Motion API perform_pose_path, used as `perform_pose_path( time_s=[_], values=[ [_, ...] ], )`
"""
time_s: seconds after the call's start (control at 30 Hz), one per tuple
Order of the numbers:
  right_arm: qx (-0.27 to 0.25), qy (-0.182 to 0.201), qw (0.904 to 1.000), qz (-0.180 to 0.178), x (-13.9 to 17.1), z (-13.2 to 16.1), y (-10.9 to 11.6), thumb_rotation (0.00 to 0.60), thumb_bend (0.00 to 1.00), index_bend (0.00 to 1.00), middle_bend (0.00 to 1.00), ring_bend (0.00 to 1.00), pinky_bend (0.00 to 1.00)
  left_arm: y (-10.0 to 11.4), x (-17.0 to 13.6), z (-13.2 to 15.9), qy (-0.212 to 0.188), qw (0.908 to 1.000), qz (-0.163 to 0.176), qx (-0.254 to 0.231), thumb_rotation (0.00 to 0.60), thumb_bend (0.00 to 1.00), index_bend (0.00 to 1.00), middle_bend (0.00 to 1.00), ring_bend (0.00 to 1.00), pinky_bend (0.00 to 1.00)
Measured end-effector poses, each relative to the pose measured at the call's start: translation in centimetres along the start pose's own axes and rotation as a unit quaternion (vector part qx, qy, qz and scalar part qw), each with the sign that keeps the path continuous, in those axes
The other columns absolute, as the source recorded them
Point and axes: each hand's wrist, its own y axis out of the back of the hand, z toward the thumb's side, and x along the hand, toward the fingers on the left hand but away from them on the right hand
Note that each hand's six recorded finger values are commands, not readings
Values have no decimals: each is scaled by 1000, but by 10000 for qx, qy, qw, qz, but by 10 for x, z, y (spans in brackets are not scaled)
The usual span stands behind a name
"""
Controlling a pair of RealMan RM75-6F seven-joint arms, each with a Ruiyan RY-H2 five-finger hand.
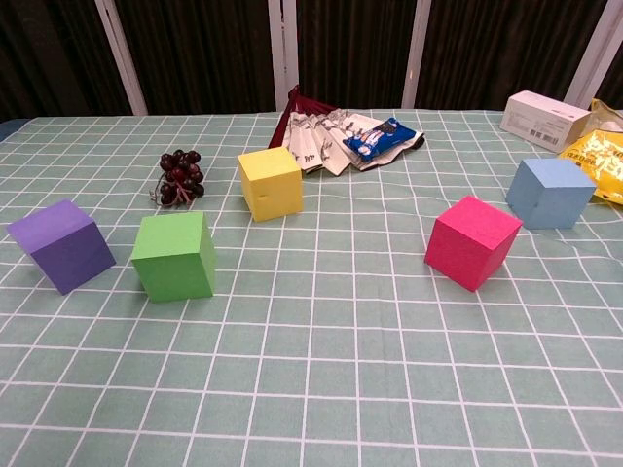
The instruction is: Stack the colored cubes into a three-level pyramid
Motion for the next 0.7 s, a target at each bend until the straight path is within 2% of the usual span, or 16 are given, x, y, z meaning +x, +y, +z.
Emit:
perform_pose_path(
  time_s=[0.7],
  values=[
    [17, 37, 10000, 25, 0, 2, -2, 600, 300, 0, 0, 0, 0, -1, 0, -2, 48, 10000, -75, 22, 600, 89, 0, 0, 0, 0]
  ],
)
